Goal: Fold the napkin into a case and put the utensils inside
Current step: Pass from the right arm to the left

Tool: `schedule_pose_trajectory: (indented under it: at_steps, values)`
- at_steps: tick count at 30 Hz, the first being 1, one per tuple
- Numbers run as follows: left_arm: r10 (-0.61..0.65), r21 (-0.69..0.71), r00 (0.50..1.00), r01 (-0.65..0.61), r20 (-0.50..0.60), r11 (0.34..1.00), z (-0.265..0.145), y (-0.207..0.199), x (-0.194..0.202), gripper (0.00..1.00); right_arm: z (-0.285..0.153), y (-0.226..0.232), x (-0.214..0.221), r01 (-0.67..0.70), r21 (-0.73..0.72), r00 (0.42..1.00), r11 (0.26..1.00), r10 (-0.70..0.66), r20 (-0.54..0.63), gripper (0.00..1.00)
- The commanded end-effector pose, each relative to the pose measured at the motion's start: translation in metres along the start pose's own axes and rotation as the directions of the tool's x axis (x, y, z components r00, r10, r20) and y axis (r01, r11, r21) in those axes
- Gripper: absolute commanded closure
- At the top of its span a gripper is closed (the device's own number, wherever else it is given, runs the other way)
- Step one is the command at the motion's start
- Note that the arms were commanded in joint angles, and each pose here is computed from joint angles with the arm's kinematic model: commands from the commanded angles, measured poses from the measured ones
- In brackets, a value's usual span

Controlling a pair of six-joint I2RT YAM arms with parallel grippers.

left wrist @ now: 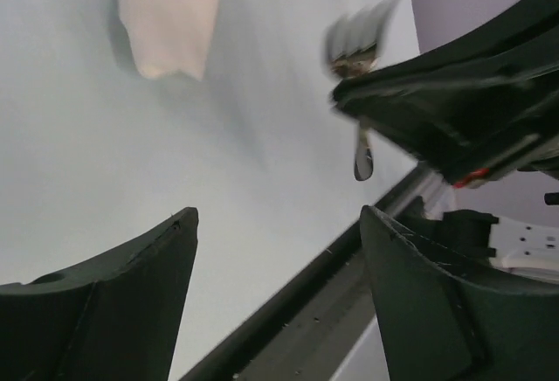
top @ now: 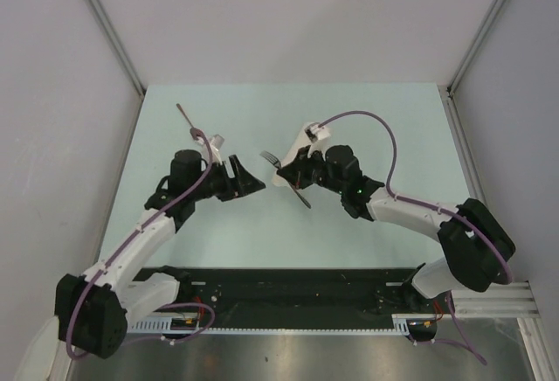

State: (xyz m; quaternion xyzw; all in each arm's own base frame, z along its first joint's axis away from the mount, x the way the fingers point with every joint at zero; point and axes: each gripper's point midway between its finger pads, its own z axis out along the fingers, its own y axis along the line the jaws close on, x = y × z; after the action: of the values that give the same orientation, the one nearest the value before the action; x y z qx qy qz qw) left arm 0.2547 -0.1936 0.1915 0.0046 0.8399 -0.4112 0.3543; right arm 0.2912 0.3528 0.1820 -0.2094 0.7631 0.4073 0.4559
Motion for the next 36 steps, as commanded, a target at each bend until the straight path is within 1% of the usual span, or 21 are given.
schedule_pose_trajectory:
  at_steps: [1,7,9,10,11,13,17,20,23,24,26,27,28,29,30,31,32,33,34,35,36]
  values:
    - [-0.145,0.244,0.989,0.147,-0.026,0.959,0.009,-0.032,0.005,0.2,-0.016,0.018,-0.08,-0.432,-0.113,0.824,0.895,0.443,0.354,1.0]
    - [-0.098,0.386,0.988,0.138,-0.12,0.912,0.019,-0.067,0.022,0.2,-0.025,0.019,-0.097,-0.549,-0.198,0.673,0.812,0.57,0.471,1.0]
    - [-0.112,0.412,0.981,0.169,-0.158,0.895,0.021,-0.072,0.027,0.23,-0.027,0.022,-0.101,-0.556,-0.232,0.642,0.798,0.59,0.489,0.98]
    - [-0.112,0.433,0.98,0.174,-0.166,0.884,0.021,-0.076,0.028,0.31,-0.027,0.021,-0.102,-0.559,-0.238,0.634,0.794,0.594,0.495,0.98]
    - [-0.119,0.445,0.977,0.187,-0.177,0.876,0.023,-0.077,0.027,0.33,-0.027,0.021,-0.102,-0.573,-0.246,0.62,0.782,0.61,0.494,0.97]
    - [-0.11,0.456,0.972,0.194,-0.206,0.869,0.025,-0.078,0.03,0.33,-0.028,0.022,-0.105,-0.575,-0.262,0.609,0.775,0.62,0.494,0.94]
    - [-0.067,0.49,0.969,0.18,-0.239,0.853,0.028,-0.085,0.03,0.34,-0.022,0.03,-0.099,-0.596,-0.281,0.617,0.752,0.653,0.439,0.9]
    - [-0.068,0.49,0.967,0.185,-0.247,0.852,0.03,-0.084,0.03,0.48,-0.021,0.038,-0.094,-0.601,-0.314,0.614,0.735,0.676,0.408,0.91]
    - [-0.065,0.499,0.966,0.187,-0.252,0.846,0.029,-0.083,0.034,0.64,-0.021,0.034,-0.088,-0.616,-0.296,0.61,0.73,0.68,0.407,0.89]
    - [-0.053,0.515,0.968,0.176,-0.245,0.839,0.029,-0.086,0.034,0.76,-0.022,0.032,-0.088,-0.62,-0.295,0.607,0.727,0.682,0.408,0.88]
    - [-0.036,0.533,0.966,0.173,-0.256,0.828,0.026,-0.09,0.035,0.86,-0.02,0.032,-0.087,-0.608,-0.301,0.623,0.734,0.677,0.393,0.83]
    - [-0.035,0.532,0.966,0.172,-0.257,0.829,0.026,-0.09,0.036,0.93,-0.019,0.031,-0.088,-0.566,-0.291,0.66,0.771,0.636,0.399,0.8]
    - [-0.039,0.52,0.963,0.177,-0.266,0.835,0.027,-0.088,0.038,0.96,-0.018,0.04,-0.085,-0.522,-0.308,0.715,0.795,0.605,0.351,0.68]
    - [-0.039,0.512,0.961,0.179,-0.273,0.84,0.028,-0.086,0.039,1.0,-0.012,0.03,-0.092,-0.479,-0.284,0.756,0.831,0.555,0.347,0.63]
    - [-0.036,0.503,0.959,0.179,-0.281,0.846,0.029,-0.085,0.041,1.0,-0.01,0.037,-0.084,-0.422,-0.3,0.821,0.855,0.501,0.272,0.59]
    - [-0.03,0.48,0.953,0.179,-0.302,0.859,0.031,-0.081,0.046,1.0,-0.006,0.031,-0.083,-0.33,-0.268,0.878,0.905,0.399,0.264,0.52]
    - [-0.019,0.474,0.95,0.173,-0.312,0.863,0.031,-0.08,0.049,1.0,-0.001,0.005,-0.071,-0.324,-0.19,0.91,0.927,0.36,0.207,0.49]
    - [-0.015,0.458,0.943,0.175,-0.332,0.871,0.032,-0.078,0.054,1.0,-0.002,0.011,-0.079,-0.256,-0.225,0.94,0.94,0.297,0.17,0.47]
    - [0.001,0.441,0.937,0.164,-0.35,0.883,0.033,-0.074,0.059,1.0,-0.003,-0.001,-0.078,-0.152,-0.184,0.969,0.971,0.183,0.168,0.46]
    - [0.011,0.438,0.934,0.157,-0.357,0.885,0.032,-0.073,0.061,1.0,-0.002,-0.012,-0.065,-0.133,-0.149,0.983,0.98,0.15,0.108,0.45]
    - [0.024,0.441,0.931,0.15,-0.364,0.885,0.032,-0.074,0.063,1.0,-0.006,-0.012,-0.076,-0.057,-0.18,0.993,0.982,0.075,0.096,0.45]
